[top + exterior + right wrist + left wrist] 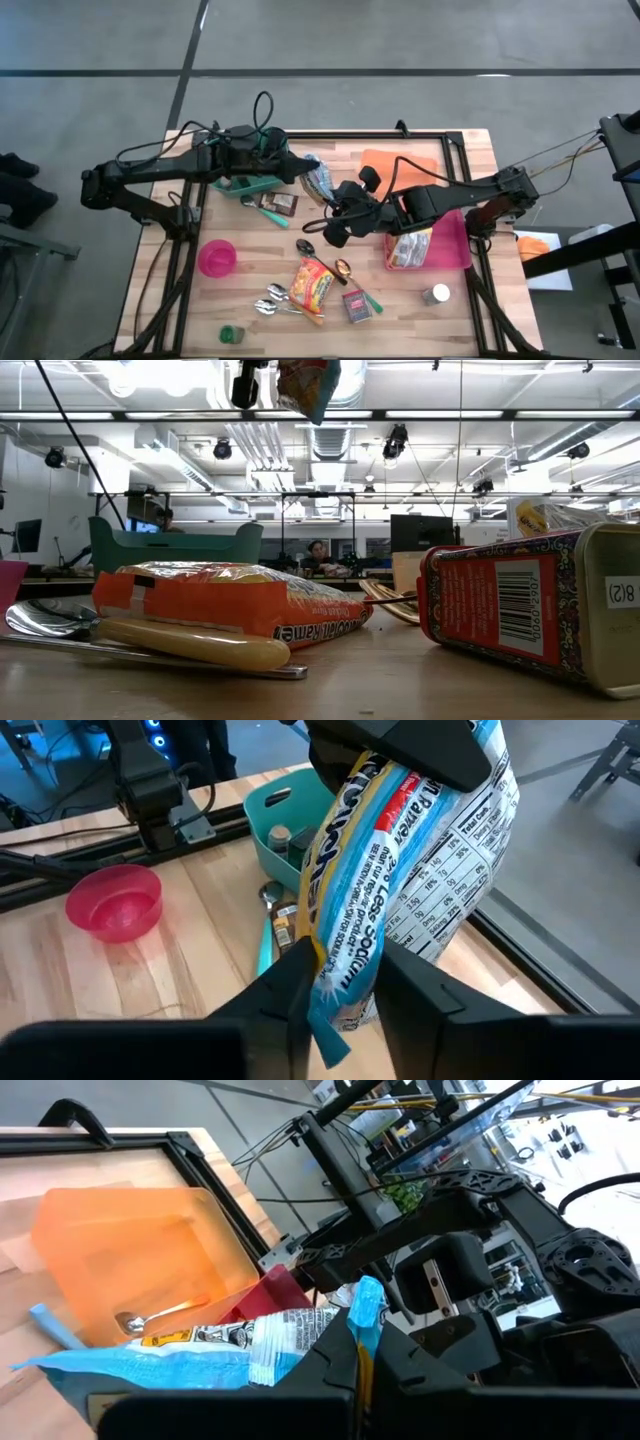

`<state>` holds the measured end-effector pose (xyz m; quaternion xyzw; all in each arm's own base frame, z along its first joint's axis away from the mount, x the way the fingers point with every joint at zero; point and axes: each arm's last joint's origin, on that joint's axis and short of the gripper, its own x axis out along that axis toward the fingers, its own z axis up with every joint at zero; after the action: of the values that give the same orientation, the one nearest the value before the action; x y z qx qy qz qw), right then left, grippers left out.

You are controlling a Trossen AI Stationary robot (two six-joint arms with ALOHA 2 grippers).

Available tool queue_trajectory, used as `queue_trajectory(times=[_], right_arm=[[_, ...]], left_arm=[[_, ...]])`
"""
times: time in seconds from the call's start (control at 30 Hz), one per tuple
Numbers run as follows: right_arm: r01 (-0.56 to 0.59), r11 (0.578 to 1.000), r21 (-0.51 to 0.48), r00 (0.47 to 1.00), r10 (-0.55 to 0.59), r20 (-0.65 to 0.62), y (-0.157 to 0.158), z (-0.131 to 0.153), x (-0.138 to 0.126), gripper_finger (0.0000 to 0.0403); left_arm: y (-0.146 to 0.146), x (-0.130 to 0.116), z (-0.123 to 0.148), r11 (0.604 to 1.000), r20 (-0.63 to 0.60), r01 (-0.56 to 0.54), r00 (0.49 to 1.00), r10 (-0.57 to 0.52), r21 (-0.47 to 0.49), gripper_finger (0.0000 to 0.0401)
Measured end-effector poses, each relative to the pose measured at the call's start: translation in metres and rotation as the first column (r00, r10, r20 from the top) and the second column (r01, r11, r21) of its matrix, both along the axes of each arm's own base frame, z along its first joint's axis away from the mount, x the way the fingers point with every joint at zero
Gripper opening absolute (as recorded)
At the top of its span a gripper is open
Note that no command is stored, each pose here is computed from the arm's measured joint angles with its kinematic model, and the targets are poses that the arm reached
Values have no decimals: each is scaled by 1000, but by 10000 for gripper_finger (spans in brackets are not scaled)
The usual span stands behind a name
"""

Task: Pick & Place Food Item
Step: Put the blue noodle pack into the pink bin

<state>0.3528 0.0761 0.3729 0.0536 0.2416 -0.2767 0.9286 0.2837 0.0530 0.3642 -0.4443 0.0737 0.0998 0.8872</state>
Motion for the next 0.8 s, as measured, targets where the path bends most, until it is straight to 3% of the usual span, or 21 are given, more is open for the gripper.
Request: queue_trajectory(times=[0.17, 0.6, 0.8], right_arm=[[-10, 1000, 5, 1000, 10, -9, 0, 1, -1, 19], [-16, 1000, 6, 1000, 16, -14, 0, 2, -2, 8], [-23, 1000, 3, 1000, 23, -21, 0, 1, -2, 8]], left_arm=[[0, 0, 0, 1000, 0, 3, 1000, -3, -1, 0], [-1, 0, 0, 1000, 0, 10, 1000, -10, -2, 6], [-1, 0, 0, 1000, 2, 30, 1000, -30, -6, 84]])
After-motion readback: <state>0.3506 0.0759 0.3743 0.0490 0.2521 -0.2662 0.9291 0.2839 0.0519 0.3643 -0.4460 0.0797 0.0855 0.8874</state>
